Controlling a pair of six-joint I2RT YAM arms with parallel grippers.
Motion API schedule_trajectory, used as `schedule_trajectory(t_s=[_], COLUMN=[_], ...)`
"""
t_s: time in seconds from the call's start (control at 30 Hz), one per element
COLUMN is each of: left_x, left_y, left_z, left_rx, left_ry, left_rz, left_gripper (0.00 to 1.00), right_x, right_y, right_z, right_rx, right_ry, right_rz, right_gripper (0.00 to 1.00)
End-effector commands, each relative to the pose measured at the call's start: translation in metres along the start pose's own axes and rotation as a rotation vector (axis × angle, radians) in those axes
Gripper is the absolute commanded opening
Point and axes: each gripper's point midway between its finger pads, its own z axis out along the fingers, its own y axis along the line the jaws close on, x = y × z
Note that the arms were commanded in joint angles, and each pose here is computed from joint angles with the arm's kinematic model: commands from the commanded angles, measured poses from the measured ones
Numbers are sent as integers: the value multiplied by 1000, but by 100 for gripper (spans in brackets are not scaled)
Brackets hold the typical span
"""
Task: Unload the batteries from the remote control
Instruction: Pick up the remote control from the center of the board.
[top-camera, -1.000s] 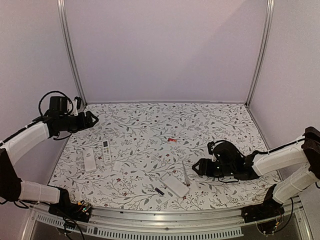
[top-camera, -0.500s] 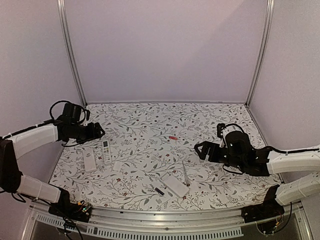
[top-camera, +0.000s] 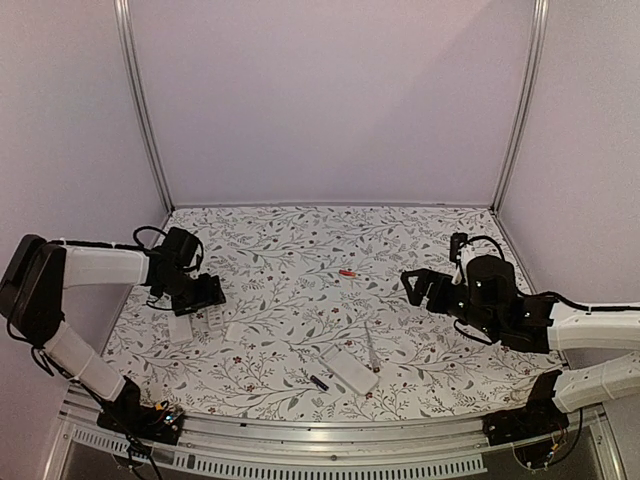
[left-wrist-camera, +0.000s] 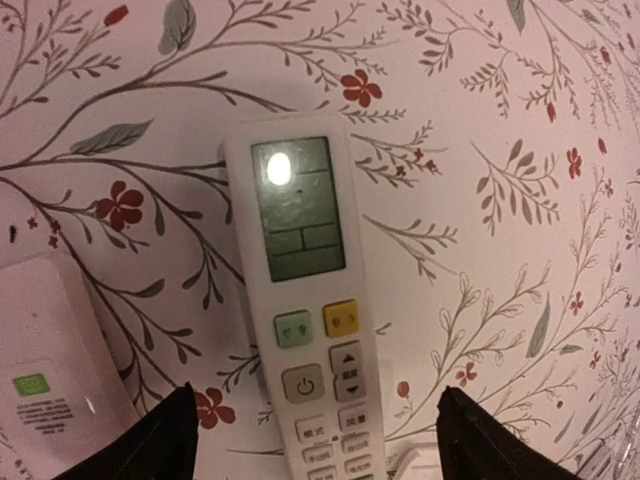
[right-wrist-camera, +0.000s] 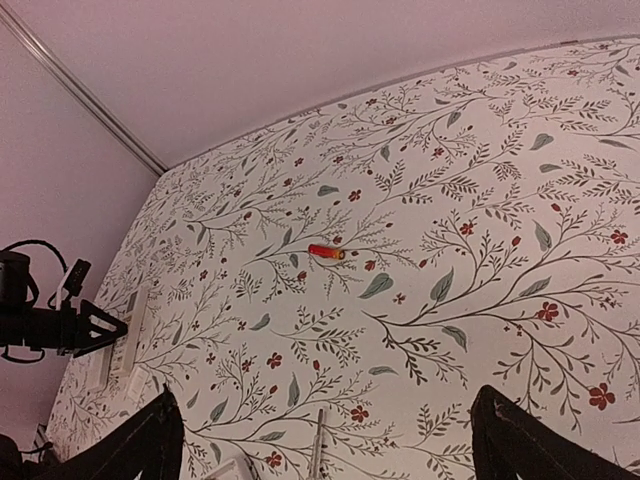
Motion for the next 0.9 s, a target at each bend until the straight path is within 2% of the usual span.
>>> schedule_trajectory(t_s=[0.0,0.2,0.3,0.87], left_x=[0,-3,-3,-10], left_y=[1,4,5,18], left_z=[6,13,15,13], left_rx=[-31,-69,-78,-175], left_ry=[16,24,31,33], left_rz=[-6,9,13,46], left_gripper=[79,59,54,47], right_x=[6,10,12,18], right_y=[-10,-12,-12,-17], right_z=[5,9,11,13], right_rx=[42,51,53,67], right_ry=[3,12,19,31], right_rz=[-8,-11,-9,0], right_gripper=[99,99,99,99])
